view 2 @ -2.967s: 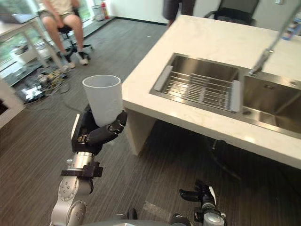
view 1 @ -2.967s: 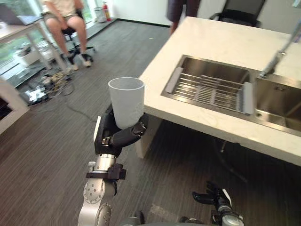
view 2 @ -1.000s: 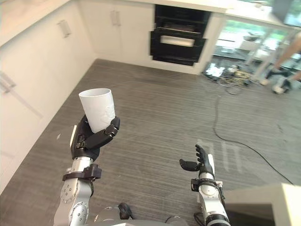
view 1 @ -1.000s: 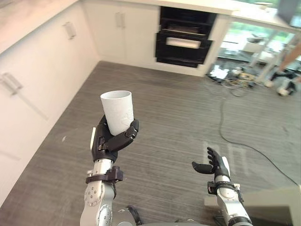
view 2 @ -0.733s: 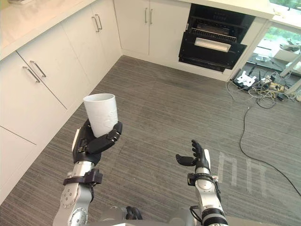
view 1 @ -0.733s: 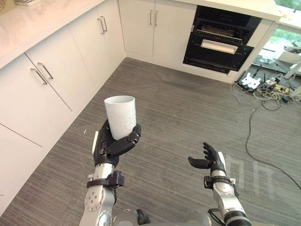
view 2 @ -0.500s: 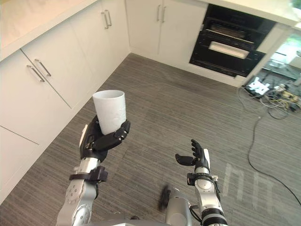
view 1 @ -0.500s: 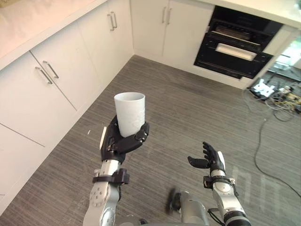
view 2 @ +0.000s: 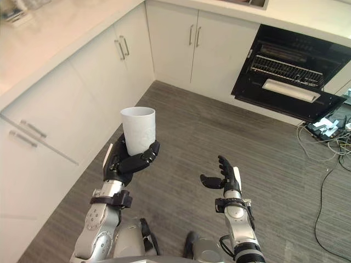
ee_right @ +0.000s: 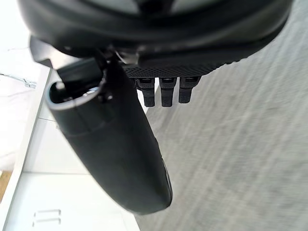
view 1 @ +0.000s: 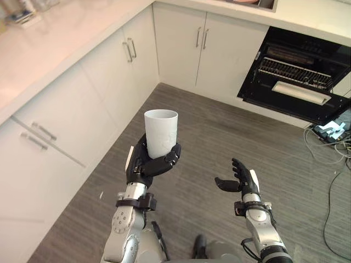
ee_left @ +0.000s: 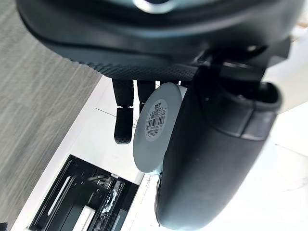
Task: Walk over to the sink, pick up the cup, carry it to the dishwasher, place the cup inside the dishwasher, then close the dishwasher door
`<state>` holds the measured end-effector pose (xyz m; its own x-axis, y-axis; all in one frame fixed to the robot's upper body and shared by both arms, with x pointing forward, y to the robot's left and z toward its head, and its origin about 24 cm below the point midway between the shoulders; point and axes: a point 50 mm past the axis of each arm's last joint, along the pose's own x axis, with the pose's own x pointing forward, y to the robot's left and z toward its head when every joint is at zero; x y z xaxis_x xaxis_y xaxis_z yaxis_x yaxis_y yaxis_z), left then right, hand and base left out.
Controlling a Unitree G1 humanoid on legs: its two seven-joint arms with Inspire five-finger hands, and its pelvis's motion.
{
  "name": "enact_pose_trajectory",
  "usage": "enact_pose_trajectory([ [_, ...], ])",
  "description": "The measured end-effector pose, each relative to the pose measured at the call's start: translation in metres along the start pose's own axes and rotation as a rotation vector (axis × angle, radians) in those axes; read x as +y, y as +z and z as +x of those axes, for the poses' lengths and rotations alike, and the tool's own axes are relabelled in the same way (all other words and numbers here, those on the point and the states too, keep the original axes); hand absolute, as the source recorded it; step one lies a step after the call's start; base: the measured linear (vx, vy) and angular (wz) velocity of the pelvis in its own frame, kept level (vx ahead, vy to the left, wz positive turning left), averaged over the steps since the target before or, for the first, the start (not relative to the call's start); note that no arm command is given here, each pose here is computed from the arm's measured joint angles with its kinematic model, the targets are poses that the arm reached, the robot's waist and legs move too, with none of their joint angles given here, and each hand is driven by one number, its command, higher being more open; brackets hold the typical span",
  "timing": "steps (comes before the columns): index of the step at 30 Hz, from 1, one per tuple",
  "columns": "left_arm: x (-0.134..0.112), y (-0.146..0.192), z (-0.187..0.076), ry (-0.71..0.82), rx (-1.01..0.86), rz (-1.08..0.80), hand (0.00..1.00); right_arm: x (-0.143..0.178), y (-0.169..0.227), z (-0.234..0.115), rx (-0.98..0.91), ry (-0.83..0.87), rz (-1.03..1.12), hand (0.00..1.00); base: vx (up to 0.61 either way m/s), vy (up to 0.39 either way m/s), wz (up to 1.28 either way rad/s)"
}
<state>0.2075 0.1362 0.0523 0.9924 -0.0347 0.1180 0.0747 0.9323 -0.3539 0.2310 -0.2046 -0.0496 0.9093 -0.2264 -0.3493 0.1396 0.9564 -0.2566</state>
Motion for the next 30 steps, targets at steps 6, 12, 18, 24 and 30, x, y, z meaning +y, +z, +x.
enact_pose_trajectory([
  [6, 0.010, 0.012, -0.001, 0.038, -0.041, 0.030, 0.30, 0.016, -0.003, -0.002, 0.019, 0.030, 0.038, 0.90, 0.55, 0.276, -0.07],
  [12, 0.012, 0.004, -0.013, 0.015, 0.027, 0.064, 0.30, 0.033, -0.002, -0.006, 0.024, 0.063, 0.075, 0.90, 0.48, 0.103, -0.24],
  [18, 0.000, 0.004, -0.002, -0.038, 0.007, 0.052, 0.30, 0.031, 0.006, -0.007, -0.021, 0.068, 0.050, 0.90, 0.55, -0.020, -0.11],
  [24, -0.008, -0.013, 0.007, -0.021, 0.048, 0.028, 0.30, 0.010, 0.031, -0.014, -0.157, 0.016, 0.037, 0.90, 0.66, -0.062, -0.38],
  [30, -0.012, -0.012, 0.007, -0.063, 0.044, 0.045, 0.30, 0.002, 0.063, -0.015, -0.314, -0.050, 0.101, 0.90, 0.48, 0.224, -0.78],
])
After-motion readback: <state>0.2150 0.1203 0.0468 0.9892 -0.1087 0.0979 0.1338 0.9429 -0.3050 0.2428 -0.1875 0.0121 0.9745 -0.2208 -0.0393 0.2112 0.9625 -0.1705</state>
